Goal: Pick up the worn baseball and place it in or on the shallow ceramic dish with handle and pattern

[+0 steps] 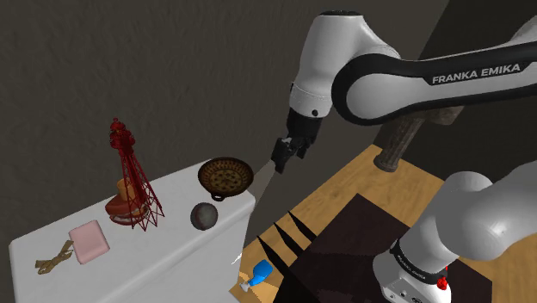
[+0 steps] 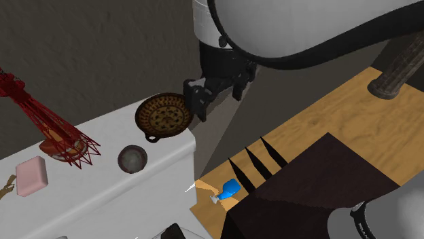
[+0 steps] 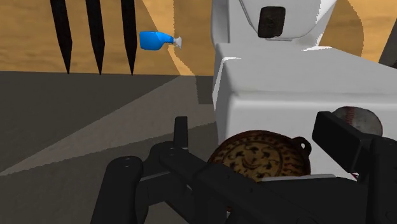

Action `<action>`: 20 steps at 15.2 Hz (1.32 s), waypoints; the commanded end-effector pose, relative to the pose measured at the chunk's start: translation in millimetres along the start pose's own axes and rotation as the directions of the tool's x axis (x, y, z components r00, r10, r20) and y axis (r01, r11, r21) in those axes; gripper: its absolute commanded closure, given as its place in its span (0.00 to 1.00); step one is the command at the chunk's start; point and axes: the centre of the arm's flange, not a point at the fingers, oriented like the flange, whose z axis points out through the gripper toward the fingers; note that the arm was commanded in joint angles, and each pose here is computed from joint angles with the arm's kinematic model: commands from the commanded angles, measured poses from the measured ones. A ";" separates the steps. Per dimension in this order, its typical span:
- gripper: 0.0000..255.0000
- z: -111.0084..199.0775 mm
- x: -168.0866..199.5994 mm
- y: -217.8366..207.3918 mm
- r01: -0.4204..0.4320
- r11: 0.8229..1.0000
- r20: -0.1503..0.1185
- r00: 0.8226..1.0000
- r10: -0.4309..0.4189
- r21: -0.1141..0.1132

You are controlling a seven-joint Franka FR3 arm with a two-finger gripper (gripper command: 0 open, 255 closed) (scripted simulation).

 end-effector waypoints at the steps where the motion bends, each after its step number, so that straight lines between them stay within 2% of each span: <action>1: 0.00 10.8 5.3 -26.7 0.000 1.000 -0.014 1.000 0.000 -0.007; 17: 0.00 97.8 66.6 -214.4 0.000 0.997 -0.113 0.994 -0.008 -0.075; 20: 0.00 110.7 69.6 -218.5 -0.001 0.997 -0.116 0.993 -0.008 -0.077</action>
